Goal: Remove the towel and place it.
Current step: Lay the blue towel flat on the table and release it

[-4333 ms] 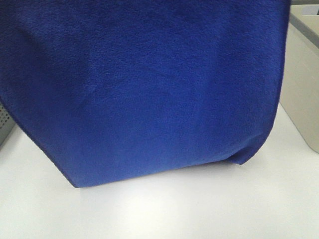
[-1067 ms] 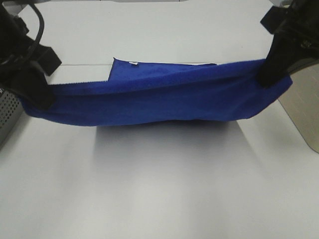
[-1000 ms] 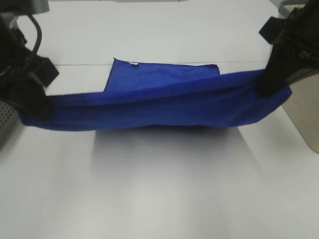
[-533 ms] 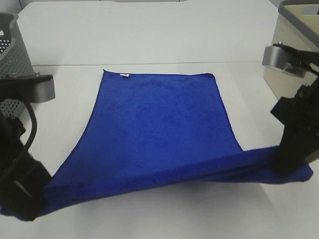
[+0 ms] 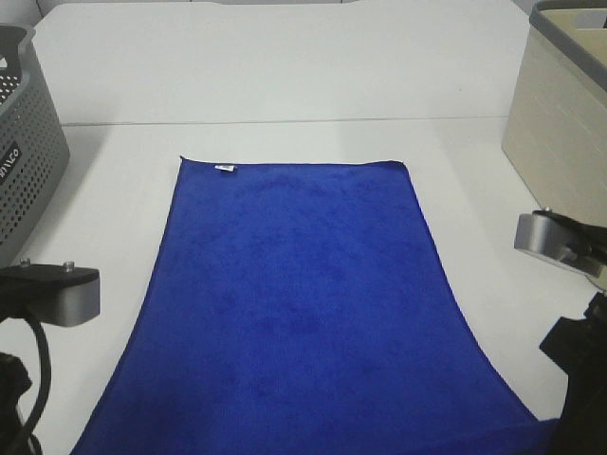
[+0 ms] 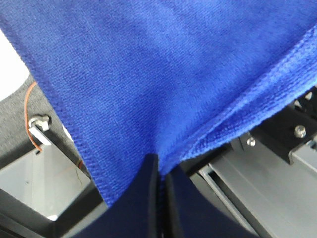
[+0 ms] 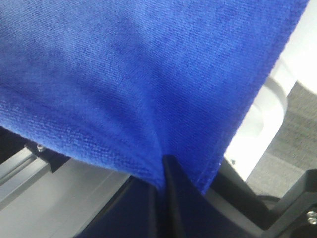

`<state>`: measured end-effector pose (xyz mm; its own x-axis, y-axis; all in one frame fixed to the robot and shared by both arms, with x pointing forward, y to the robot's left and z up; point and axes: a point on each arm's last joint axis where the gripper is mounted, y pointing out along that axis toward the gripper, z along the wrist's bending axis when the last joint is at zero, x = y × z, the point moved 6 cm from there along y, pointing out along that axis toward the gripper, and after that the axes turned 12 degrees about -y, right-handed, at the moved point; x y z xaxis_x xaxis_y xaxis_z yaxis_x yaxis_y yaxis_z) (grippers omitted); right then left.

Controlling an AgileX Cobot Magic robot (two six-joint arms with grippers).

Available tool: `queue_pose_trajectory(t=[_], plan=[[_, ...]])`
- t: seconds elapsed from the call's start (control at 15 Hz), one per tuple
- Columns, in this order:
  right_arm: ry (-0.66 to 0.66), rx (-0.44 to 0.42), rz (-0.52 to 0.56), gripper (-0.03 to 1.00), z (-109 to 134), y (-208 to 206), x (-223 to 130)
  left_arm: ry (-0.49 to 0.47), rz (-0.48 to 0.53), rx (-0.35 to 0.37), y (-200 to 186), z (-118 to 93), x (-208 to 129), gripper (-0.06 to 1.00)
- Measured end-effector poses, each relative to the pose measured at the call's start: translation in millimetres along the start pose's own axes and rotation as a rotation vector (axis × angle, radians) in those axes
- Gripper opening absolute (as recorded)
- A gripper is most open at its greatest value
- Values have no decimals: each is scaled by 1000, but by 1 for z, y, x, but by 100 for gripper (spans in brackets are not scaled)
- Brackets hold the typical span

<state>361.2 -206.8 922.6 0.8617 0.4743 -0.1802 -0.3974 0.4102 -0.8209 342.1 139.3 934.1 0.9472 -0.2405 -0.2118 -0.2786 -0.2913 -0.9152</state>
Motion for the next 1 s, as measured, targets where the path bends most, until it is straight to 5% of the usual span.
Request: queue_pose_trajectory(t=[0.53,1.0], plan=[[41,43,42,2,0,13,-9,-27,41,1,11,5,-6,0],[125,102,166,2,-10,29,-3,-20,245,75,51,17,5,0]])
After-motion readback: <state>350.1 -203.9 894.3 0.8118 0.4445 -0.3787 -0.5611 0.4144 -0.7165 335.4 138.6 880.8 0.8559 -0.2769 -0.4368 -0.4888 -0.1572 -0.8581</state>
